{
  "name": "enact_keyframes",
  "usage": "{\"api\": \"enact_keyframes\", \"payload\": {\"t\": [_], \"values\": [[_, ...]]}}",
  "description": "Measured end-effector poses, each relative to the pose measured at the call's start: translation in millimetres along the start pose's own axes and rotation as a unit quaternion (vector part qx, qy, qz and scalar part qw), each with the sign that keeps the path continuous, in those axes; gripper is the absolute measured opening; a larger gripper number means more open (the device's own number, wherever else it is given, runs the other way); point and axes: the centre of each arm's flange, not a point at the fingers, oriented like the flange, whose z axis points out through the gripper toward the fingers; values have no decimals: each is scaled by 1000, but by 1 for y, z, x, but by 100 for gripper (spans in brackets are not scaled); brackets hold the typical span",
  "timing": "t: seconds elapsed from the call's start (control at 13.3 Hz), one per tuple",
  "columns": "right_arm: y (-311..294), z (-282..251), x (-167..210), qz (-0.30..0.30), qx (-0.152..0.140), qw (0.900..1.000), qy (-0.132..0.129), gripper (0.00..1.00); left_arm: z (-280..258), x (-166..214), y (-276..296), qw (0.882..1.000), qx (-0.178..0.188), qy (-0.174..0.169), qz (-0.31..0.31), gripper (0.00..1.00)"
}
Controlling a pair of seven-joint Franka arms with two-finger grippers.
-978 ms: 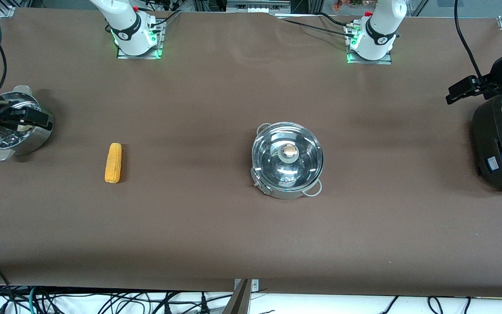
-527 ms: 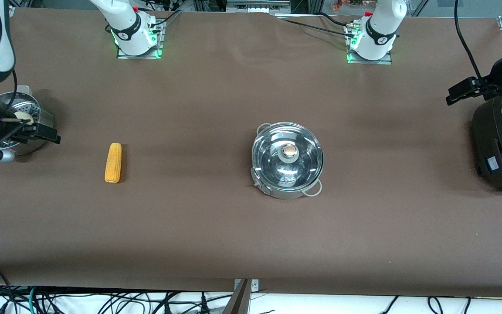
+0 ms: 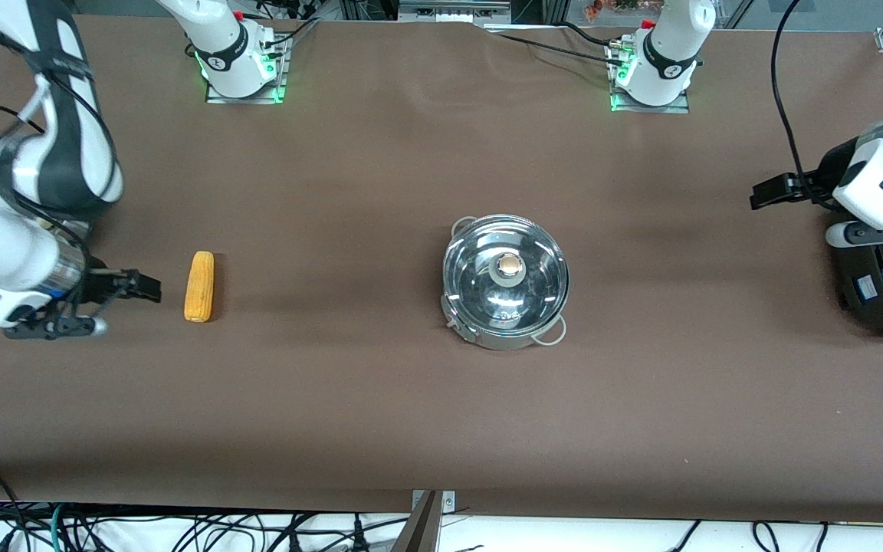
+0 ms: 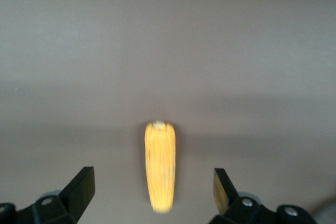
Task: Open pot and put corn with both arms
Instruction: 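Reach the right gripper to the corn while the left gripper reaches the lid knob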
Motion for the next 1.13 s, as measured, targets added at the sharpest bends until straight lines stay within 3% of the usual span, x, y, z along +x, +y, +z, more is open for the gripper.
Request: {"api": "enact_keyframes", "payload": {"t": [0.23,0.45,0.6,1.13], "values": [[-9,52,-4,-4,-1,1000,11,100,9,-1,67,999,-1,20,32,100],[-11,84,-14,-5,-2,1000,30,100,34,4,132,999,-8,37,15,100],[-12,99,-24,-5,-2,1000,28,100,58,11,168,999,-14,42,13,100],[-13,136,-53,-5,-2,1000,30,100,155,6,288,999,-21,28,22,100]]}}
